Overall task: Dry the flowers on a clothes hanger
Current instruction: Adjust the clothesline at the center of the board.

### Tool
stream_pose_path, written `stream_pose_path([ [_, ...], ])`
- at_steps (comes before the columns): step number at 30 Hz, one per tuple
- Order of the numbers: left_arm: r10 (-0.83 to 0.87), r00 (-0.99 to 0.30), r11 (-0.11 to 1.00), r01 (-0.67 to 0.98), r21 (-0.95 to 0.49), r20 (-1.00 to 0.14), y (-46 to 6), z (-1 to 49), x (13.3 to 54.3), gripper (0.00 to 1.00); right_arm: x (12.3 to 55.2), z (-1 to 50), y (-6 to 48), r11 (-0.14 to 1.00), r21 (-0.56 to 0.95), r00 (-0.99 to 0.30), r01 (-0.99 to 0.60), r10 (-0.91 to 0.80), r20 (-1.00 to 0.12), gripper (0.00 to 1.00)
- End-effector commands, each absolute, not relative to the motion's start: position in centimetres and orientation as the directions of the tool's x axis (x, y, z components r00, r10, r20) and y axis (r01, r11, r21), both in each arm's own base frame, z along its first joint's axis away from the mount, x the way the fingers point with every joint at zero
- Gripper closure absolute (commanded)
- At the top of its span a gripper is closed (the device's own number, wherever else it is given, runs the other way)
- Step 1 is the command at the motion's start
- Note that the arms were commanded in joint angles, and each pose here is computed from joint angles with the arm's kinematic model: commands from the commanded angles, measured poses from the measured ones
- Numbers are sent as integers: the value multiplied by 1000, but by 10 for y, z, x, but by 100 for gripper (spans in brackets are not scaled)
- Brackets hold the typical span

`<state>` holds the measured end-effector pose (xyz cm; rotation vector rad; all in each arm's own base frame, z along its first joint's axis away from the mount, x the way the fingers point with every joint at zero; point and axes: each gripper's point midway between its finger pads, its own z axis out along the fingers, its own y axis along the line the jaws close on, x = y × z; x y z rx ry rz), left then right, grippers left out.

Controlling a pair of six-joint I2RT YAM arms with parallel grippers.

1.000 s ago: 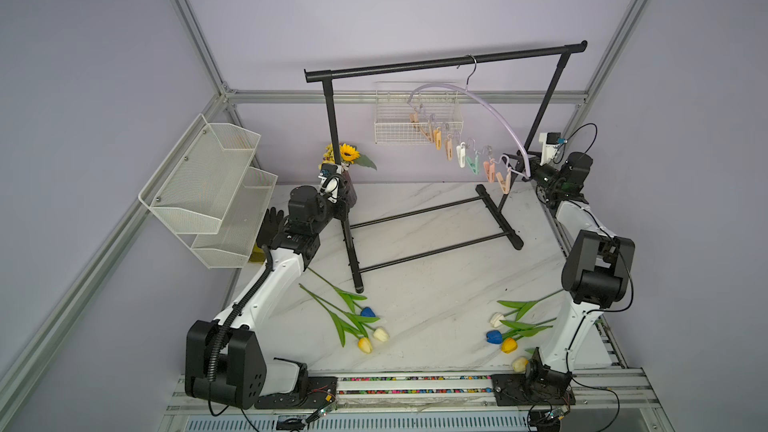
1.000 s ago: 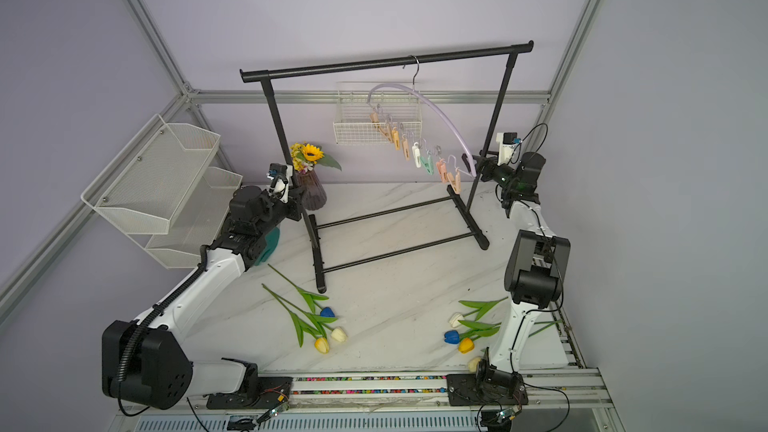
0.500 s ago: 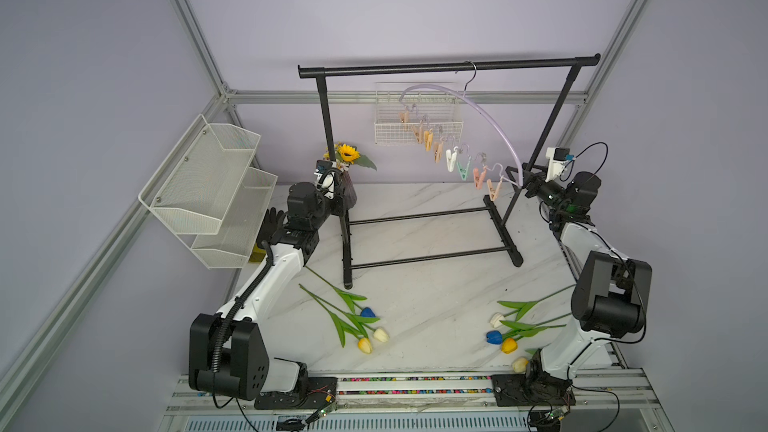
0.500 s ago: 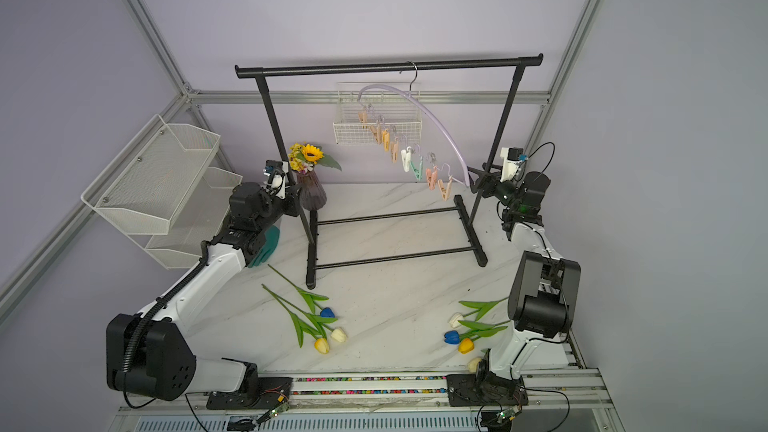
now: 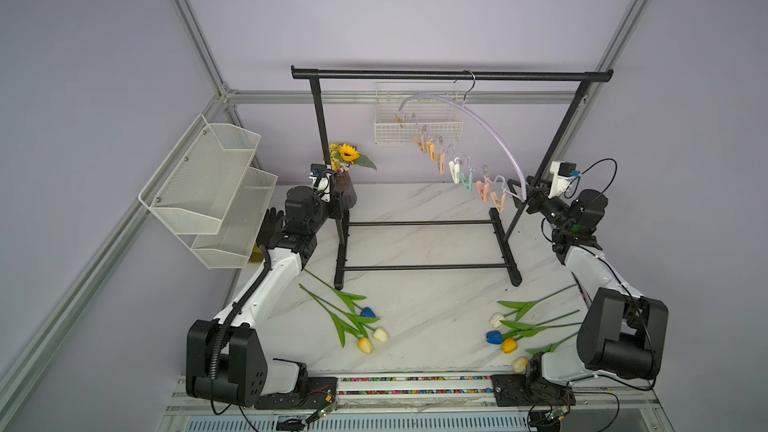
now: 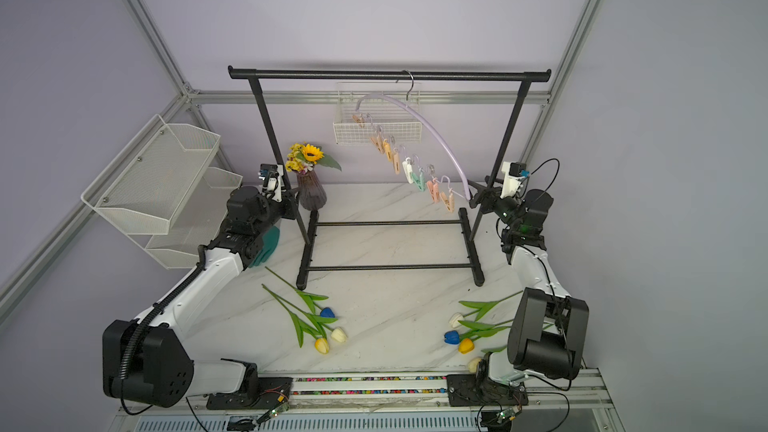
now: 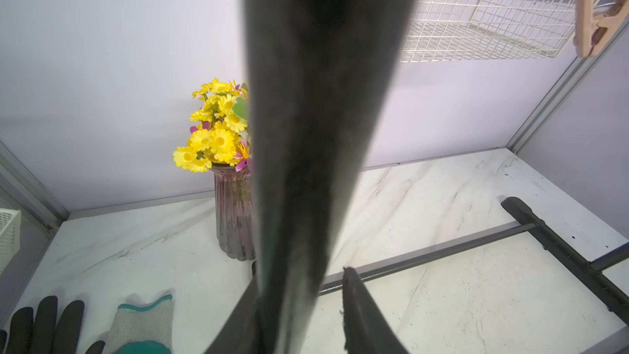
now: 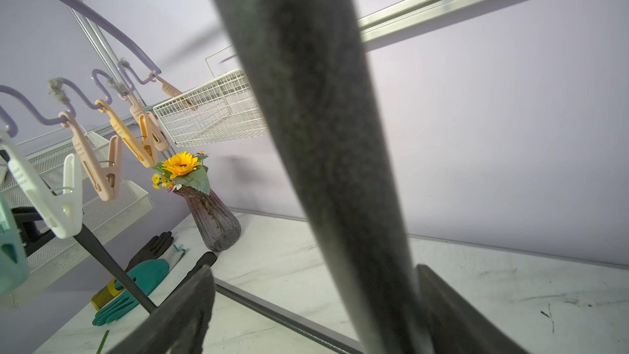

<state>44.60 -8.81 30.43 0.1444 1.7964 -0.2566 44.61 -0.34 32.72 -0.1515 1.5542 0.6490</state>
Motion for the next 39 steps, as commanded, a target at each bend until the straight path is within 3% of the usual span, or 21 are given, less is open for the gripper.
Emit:
stream_pose_path([
  [1,-66,-282,951,274,-146,-957,-98,298,434,62,435,324,10,816,321,-148,-480,286,-947,8],
  [11,-87,-274,957,244,-157,-958,-91,299,423,42,424,318,3,839,373,-192,-397,321,-927,6],
  [14,-118,-281,963,203,-179,-953,-84,303,422,30,424,319,-6,861,391,-205,-325,340,-918,4],
  [18,-169,-283,957,182,-226,-944,-81,305,414,5,421,320,-15,887,376,-188,-267,335,-923,3],
  [24,-280,-250,952,53,-302,-927,-58,302,392,2,408,316,-42,928,364,-133,-84,352,-927,3],
  [27,-368,-252,930,-93,-356,-895,-35,293,377,3,399,313,-63,924,378,-125,59,382,-916,3],
  [33,-593,-279,801,-304,-516,-755,-19,247,344,11,361,289,-117,765,437,-97,473,538,-837,3],
  [39,-624,-353,765,-458,-453,-697,-8,202,316,2,341,293,-107,701,529,-85,477,636,-767,3],
])
